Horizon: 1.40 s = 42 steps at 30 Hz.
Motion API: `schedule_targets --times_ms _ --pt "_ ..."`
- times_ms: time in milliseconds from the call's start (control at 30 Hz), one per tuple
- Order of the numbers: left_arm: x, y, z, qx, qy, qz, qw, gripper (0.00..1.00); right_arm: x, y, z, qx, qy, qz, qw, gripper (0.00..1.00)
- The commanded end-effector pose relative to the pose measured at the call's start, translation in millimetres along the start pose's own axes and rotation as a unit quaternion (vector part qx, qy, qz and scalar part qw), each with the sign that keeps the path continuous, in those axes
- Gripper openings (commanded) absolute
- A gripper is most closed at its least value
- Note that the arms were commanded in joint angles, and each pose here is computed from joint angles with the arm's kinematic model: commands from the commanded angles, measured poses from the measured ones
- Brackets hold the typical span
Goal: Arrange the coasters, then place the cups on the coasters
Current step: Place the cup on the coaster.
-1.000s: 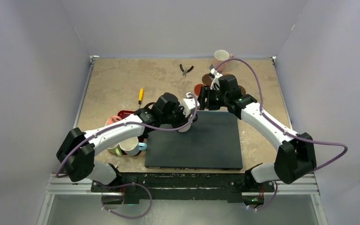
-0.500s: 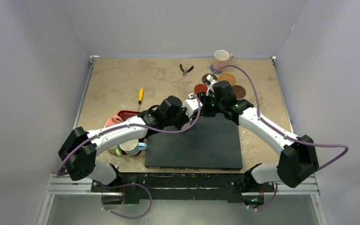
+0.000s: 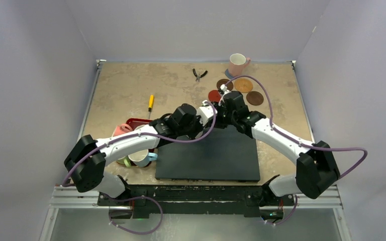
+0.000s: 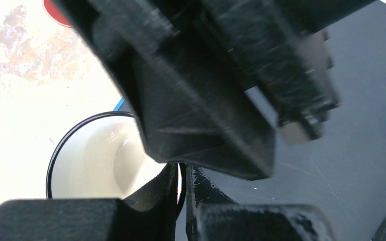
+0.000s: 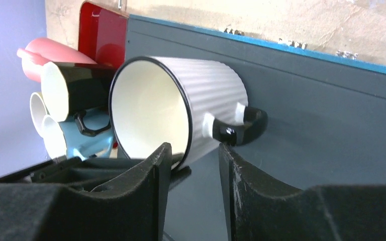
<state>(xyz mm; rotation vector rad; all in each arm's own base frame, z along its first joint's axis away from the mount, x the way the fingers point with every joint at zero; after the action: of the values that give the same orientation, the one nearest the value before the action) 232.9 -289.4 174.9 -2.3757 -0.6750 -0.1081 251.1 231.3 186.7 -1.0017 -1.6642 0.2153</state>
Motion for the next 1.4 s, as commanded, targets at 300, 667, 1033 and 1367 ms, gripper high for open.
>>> schedule_targets --times_ms 300,667,1033,1367 --pt "-3 6 -23 -0.045 -0.004 0.0 0.999 0.0 4 20 2 -0.014 0.015 -0.014 1.0 0.44" --pt "-9 13 -19 -0.037 -0.009 0.021 0.999 0.0 -6 40 14 0.007 0.008 0.028 1.0 0.43" --pt "-10 5 -27 -0.051 -0.002 0.03 0.998 0.21 -15 40 10 -0.008 0.005 0.067 0.998 0.07" --pt "-8 -36 -56 -0.133 0.027 0.039 0.99 0.54 2 8 -8 -0.071 0.009 0.065 0.995 0.0"
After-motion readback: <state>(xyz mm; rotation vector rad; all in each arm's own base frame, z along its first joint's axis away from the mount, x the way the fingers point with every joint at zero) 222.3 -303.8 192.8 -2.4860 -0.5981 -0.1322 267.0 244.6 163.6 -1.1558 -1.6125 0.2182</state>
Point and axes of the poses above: each gripper's point midway between its finger pads, its own y axis out along the fingers, its own x axis along the line the jaws close on, z = x × y, the point moved 6 cm from there along -y, back along the fingers, and after that the axes turned 13 degrees about y, right-handed, at the moved point
